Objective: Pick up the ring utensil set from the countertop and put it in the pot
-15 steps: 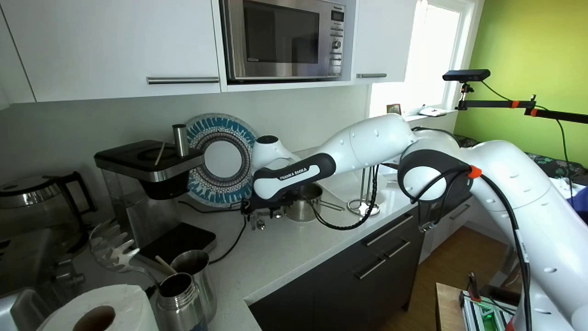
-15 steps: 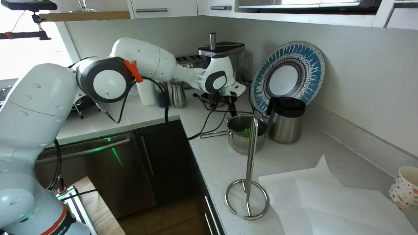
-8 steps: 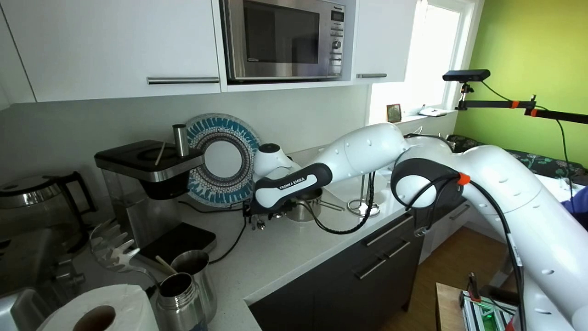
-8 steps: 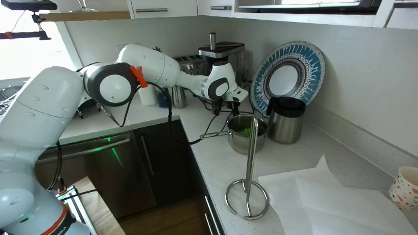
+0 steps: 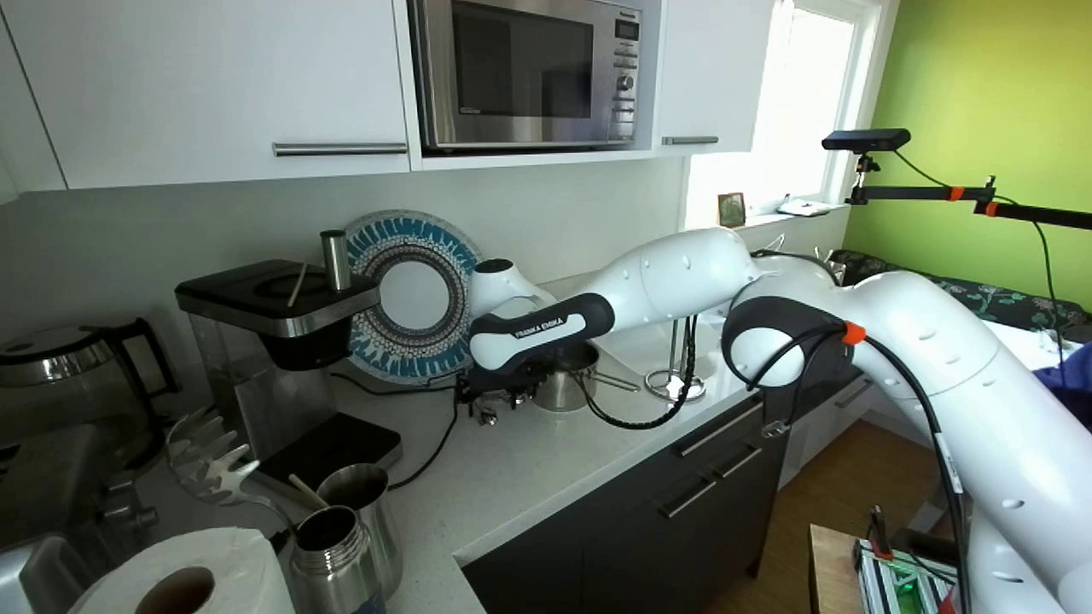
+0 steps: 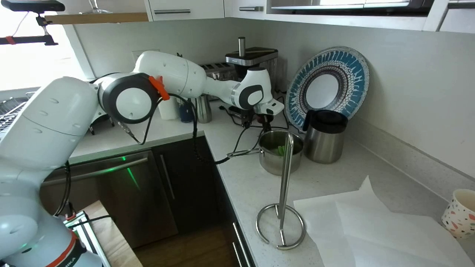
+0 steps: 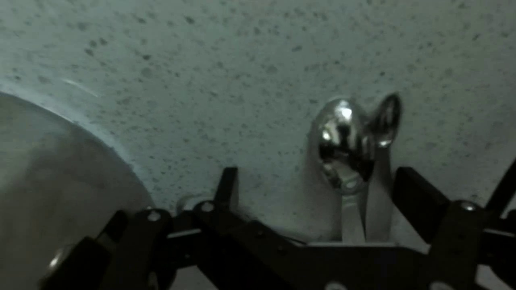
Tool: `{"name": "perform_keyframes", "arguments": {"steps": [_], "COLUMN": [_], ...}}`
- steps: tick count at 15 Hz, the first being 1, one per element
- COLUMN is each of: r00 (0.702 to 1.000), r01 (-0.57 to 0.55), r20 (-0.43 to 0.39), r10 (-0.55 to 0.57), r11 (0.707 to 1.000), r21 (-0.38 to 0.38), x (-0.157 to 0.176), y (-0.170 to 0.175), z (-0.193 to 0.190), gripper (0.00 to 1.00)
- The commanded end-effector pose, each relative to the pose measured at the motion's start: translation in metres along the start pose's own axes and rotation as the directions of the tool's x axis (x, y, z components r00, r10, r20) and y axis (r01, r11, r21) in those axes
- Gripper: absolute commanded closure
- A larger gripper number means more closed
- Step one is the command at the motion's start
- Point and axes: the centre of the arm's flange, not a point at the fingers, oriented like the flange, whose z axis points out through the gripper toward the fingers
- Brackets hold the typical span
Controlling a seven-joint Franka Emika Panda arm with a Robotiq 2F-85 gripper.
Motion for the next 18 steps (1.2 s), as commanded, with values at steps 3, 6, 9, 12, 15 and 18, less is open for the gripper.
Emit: {"name": "perform_keyframes", "arguments": {"steps": [3, 6, 9, 12, 15, 18], "r00": [0.988, 0.991, 0.992, 0.994, 0.997, 0.998], "r01": [0.019, 0.011, 0.007, 0.002, 0.003, 0.015], "r20": [0.154, 0.135, 0.122, 0.107, 0.077, 0.055], "r10": [-0.004, -0.001, 0.001, 0.005, -0.001, -0.015], "r11": [0.995, 0.997, 0.998, 0.998, 1.000, 1.000], "r21": [-0.097, -0.071, -0.070, -0.060, -0.016, 0.007], "x": [0.015, 0.014, 0.015, 0.017, 0.026, 0.032], "y": [-0.003, -0.009, -0.009, -0.007, -0.005, -0.006], "z": [0.022, 0.020, 0.016, 0.005, -0.027, -0.048], "gripper": [0.28, 0.50, 0.71, 0.85, 0.91, 0.91]}}
